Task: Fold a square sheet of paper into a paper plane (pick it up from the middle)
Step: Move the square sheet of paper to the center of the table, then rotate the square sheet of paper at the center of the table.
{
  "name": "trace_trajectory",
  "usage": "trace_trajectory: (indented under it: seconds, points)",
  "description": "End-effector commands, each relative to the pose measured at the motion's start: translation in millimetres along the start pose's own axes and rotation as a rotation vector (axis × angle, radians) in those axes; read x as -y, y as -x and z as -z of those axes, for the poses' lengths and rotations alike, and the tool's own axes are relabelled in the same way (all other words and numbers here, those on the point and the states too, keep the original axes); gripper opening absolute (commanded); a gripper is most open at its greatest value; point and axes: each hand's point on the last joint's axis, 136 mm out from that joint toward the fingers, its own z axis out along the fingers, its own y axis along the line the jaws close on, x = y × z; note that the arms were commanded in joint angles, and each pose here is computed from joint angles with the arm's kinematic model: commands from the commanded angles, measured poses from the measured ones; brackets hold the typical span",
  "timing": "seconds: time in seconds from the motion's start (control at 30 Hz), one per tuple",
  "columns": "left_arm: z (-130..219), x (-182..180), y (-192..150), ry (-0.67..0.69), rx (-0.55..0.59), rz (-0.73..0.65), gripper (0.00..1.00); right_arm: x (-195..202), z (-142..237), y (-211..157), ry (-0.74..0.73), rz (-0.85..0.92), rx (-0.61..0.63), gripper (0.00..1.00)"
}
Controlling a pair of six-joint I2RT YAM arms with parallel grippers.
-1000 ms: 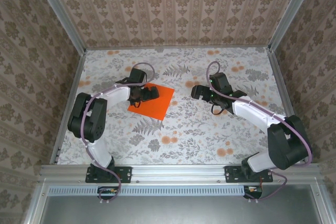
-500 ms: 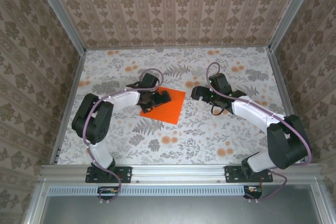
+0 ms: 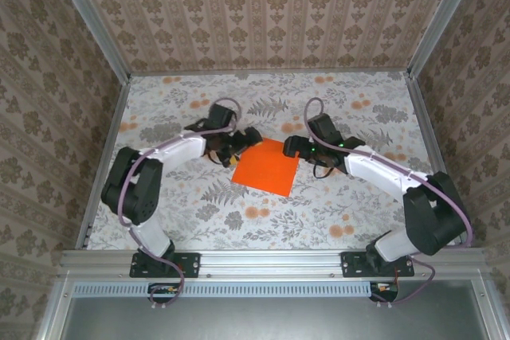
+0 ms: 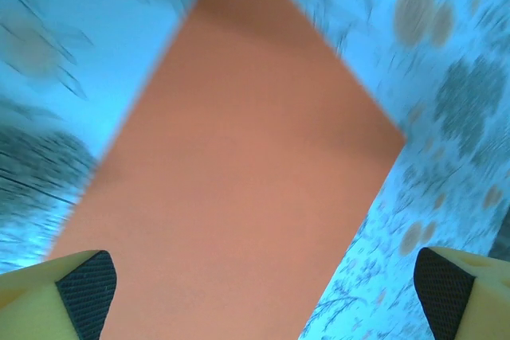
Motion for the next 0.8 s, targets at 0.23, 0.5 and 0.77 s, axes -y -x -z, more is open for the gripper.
trace_trajectory:
  seconds: [0.23, 0.5, 0.77]
  points:
    - [65, -51, 48, 0.07, 0.144, 0.046, 1.0, -94, -52, -70, 0.065, 0.141, -0.232, 0.76]
    - [73, -66, 48, 0.098, 0.157, 0.061, 1.0, -98, -74, -107, 0.003, 0.197, -0.371, 0.7]
    - [66, -70, 50, 0.111, 0.147, 0.064, 1.0, -55, -68, -133, -0.135, 0.294, -0.489, 0.71]
